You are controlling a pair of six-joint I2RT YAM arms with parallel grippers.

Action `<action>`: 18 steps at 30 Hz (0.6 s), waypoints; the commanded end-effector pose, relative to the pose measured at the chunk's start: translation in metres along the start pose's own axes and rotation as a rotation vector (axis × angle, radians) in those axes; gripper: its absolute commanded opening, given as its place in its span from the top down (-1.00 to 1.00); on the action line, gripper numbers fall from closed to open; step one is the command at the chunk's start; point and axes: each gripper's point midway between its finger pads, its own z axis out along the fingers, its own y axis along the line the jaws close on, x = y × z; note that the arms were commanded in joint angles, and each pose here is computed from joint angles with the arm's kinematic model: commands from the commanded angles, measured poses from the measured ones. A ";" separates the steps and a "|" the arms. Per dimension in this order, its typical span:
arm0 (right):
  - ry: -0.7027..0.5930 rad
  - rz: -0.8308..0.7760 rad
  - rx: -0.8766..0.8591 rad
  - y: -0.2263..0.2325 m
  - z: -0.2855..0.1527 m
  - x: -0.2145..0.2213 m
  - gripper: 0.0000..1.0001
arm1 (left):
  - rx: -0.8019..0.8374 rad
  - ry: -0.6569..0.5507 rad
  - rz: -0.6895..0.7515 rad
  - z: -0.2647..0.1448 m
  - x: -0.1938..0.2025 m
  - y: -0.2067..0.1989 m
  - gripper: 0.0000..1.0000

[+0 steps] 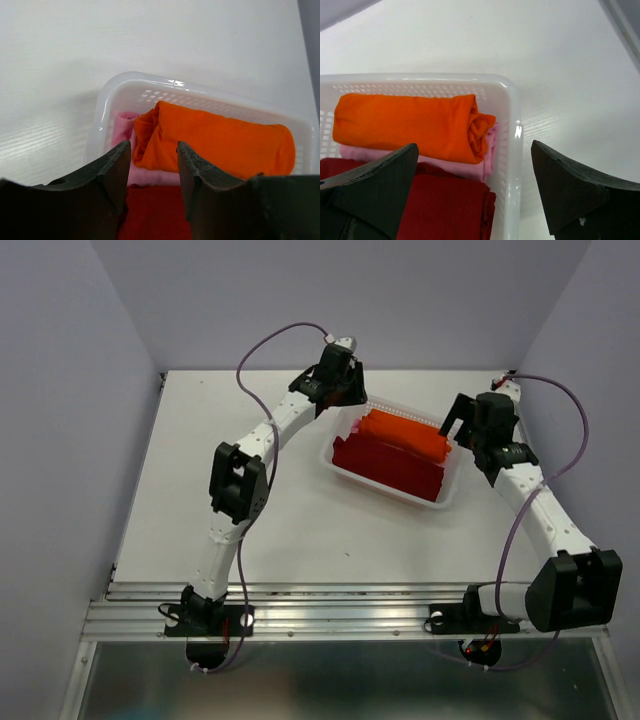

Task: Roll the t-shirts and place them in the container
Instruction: Reset both arms

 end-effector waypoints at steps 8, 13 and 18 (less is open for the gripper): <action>-0.153 0.076 0.309 -0.064 -0.053 -0.039 -1.00 | -0.013 -0.235 0.055 -0.113 -0.076 -0.023 -0.19; -0.160 0.098 0.327 -0.073 -0.061 -0.027 -1.00 | -0.047 -0.289 0.060 -0.158 -0.081 -0.013 -0.38; -0.154 0.109 0.368 -0.086 -0.063 -0.010 -1.00 | -0.123 -0.283 0.056 -0.182 -0.057 0.020 -0.57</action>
